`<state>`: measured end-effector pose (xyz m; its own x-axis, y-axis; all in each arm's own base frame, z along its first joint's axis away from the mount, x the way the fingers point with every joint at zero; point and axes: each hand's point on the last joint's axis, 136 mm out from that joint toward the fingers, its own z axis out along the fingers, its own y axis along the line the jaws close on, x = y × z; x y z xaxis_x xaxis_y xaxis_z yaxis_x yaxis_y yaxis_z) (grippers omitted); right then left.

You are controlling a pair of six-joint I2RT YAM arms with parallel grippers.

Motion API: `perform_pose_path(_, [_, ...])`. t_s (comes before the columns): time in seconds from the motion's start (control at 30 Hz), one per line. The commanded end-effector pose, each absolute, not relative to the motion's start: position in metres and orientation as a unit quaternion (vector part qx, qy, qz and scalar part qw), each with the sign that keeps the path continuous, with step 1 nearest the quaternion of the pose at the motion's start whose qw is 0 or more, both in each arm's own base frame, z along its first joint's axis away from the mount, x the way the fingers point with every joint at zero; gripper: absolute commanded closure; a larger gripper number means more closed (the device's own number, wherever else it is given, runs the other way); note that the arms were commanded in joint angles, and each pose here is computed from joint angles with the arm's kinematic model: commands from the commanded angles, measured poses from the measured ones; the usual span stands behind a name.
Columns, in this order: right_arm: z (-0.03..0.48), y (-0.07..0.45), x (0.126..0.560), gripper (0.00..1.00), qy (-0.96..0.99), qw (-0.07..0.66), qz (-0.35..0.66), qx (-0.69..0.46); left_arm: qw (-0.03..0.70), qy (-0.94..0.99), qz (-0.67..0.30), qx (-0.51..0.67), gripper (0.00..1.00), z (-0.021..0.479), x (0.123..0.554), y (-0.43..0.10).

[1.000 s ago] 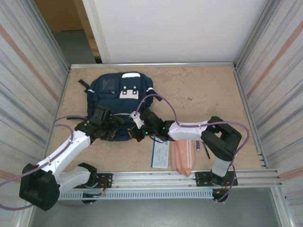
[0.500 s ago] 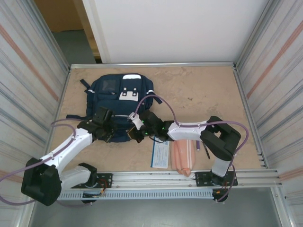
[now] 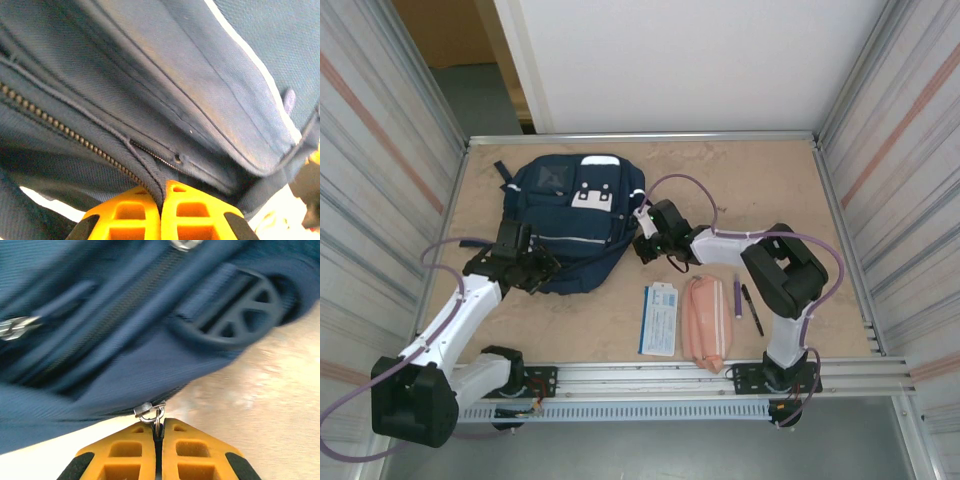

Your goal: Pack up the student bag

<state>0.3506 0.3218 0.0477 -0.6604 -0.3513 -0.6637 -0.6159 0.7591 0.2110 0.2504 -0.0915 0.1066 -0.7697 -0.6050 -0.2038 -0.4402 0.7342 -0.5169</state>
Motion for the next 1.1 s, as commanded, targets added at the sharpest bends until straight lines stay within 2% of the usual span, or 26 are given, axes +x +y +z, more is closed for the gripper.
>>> perform_pose_path(0.0, [0.042,0.300,0.383,1.00,0.902,0.331,0.177,-0.212,0.201,0.928,-0.251,-0.187,1.00,0.125,0.249,-0.103])
perform_pose_path(0.17, [0.030,0.296,0.404,1.00,0.911,0.320,0.176,-0.191,0.211,0.933,-0.235,-0.172,1.00,0.120,0.244,-0.089])
perform_pose_path(0.33, [0.034,0.290,0.410,0.98,0.905,0.336,0.177,-0.190,0.196,0.939,-0.257,-0.119,1.00,0.116,0.241,-0.104])
perform_pose_path(0.43, [0.037,0.280,0.414,0.97,0.905,0.344,0.167,-0.188,0.198,0.961,-0.152,-0.117,1.00,0.105,0.236,-0.078])
perform_pose_path(0.6, [0.034,0.276,0.409,0.93,0.904,0.343,0.175,-0.185,0.217,0.955,-0.158,-0.125,1.00,0.114,0.240,-0.078])
perform_pose_path(0.73, [0.035,0.279,0.396,0.82,0.902,0.336,0.204,-0.178,0.251,0.943,-0.196,-0.097,0.75,0.145,0.243,-0.093])
perform_pose_path(0.83, [0.054,0.274,0.388,0.72,0.892,0.357,0.226,-0.159,0.318,0.915,-0.249,0.011,0.59,0.200,0.242,-0.125])
perform_pose_path(0.87, [0.061,0.271,0.385,0.69,0.888,0.366,0.230,-0.155,0.330,0.905,-0.264,0.047,0.56,0.214,0.240,-0.134])
perform_pose_path(0.93, [0.080,0.264,0.381,0.64,0.879,0.390,0.233,-0.143,0.340,0.894,-0.272,0.103,0.44,0.233,0.240,-0.146])
perform_pose_path(1.03, [0.107,0.244,0.381,0.57,0.873,0.427,0.208,-0.110,0.313,0.902,-0.250,0.160,0.41,0.232,0.249,-0.157])
perform_pose_path(1.07, [0.116,0.236,0.381,0.47,0.871,0.439,0.196,-0.096,0.303,0.909,-0.231,0.170,0.39,0.227,0.253,-0.159])
